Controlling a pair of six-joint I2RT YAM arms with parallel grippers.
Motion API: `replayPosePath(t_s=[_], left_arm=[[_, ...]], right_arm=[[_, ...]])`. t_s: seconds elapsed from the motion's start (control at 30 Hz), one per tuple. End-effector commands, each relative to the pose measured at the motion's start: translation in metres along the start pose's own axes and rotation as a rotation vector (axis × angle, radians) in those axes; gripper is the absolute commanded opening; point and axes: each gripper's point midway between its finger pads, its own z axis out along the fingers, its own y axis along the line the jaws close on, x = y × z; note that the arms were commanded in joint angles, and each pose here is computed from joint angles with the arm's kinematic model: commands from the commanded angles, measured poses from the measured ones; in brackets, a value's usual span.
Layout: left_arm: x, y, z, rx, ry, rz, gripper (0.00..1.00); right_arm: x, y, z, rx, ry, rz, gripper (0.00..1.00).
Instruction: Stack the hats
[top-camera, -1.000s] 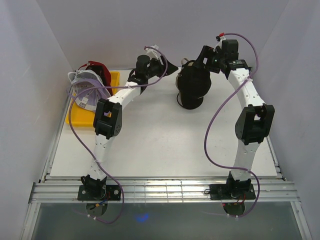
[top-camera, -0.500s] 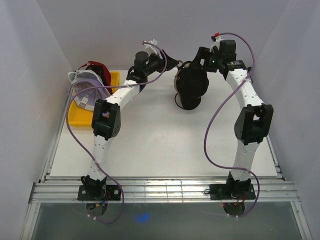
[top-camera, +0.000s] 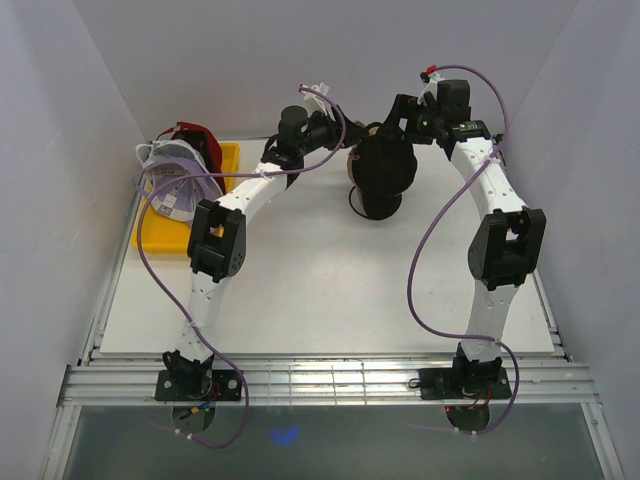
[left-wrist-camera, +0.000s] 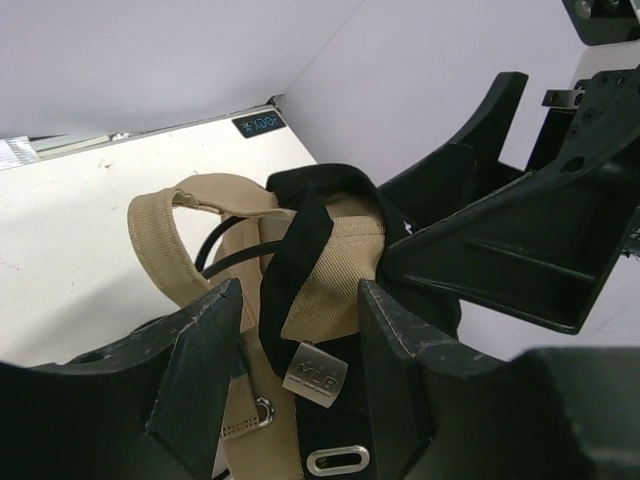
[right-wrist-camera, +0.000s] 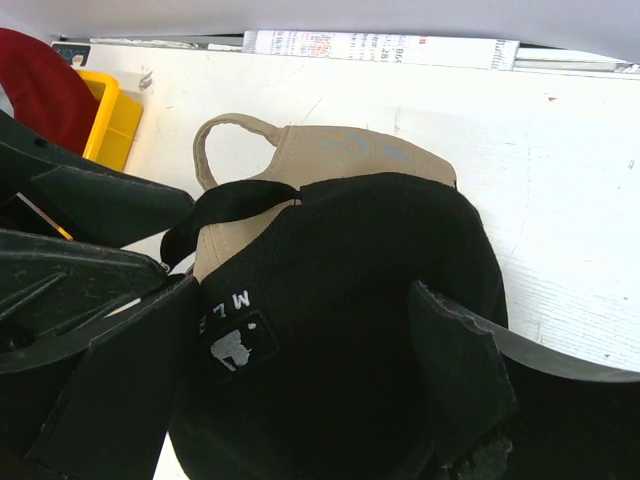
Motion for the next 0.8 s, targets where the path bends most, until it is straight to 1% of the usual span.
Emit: replayPosePath(t_s=[0.0,0.27,0.4,0.5,0.63,0.67,0.77], left_arm=[[-0.017,-0.025,-0.006,0.041,-0.018,0.043,0.6],[-0.007,-0.01,-0.004,-0.013,0.001,0.031,0.47],[0.001,-0.001,0.0,-0.03,0.026,0.018,0.35],[0.007,0.003,0.002,-0.034,0.045,0.008,0.3],[0.014,0.006,0.003,-0.037,0.06,0.0,0.19],[0.015,0.007,0.003,-0.037,0.062,-0.004,0.14],[0.016,0.011,0.003,-0.054,0.062,-0.01,0.07]], right_arm=[[0.033,-0.004,0.001,0.04,0.12,-0.008,0.88],[0.033,-0.004,0.0,0.048,0.12,-0.004,0.88],[0.033,-0.002,-0.001,0.053,0.119,-0.008,0.88],[0.033,-0.001,-0.002,0.057,0.12,-0.009,0.88],[0.031,0.001,-0.003,0.058,0.114,-0.013,0.88],[0.031,0.001,-0.004,0.059,0.113,-0.014,0.88],[0.03,0.001,-0.005,0.065,0.11,-0.013,0.88]])
